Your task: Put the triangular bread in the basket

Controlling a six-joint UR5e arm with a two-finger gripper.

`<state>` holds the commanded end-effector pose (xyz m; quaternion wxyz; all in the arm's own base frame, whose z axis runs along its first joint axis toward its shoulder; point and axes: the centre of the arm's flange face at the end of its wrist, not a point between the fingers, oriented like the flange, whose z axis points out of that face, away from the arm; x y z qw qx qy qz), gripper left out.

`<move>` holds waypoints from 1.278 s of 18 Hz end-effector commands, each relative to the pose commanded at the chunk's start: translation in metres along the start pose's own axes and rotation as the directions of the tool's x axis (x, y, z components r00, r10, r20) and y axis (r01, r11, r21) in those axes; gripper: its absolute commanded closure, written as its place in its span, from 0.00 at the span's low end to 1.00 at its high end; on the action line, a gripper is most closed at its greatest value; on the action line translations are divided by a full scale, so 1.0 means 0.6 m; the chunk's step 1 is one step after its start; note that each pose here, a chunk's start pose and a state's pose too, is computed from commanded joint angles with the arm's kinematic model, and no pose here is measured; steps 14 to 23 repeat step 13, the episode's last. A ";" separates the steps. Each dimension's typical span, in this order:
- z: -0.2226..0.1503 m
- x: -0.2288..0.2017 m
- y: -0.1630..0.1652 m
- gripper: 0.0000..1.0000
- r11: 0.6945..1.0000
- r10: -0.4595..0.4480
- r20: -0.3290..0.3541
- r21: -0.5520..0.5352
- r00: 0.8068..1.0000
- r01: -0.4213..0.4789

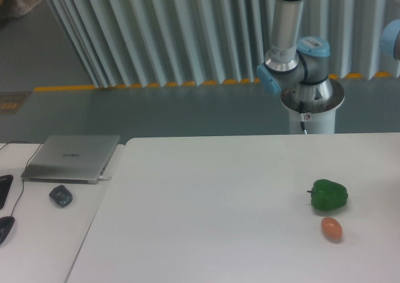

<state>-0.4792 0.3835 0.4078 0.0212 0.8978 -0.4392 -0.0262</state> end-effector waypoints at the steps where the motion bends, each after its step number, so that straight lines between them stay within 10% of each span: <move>1: -0.001 -0.006 -0.018 0.00 1.000 0.018 0.004 0.000 1.000 -0.018; 23: 0.002 -0.012 -0.033 0.00 0.999 0.028 0.012 0.025 1.000 -0.028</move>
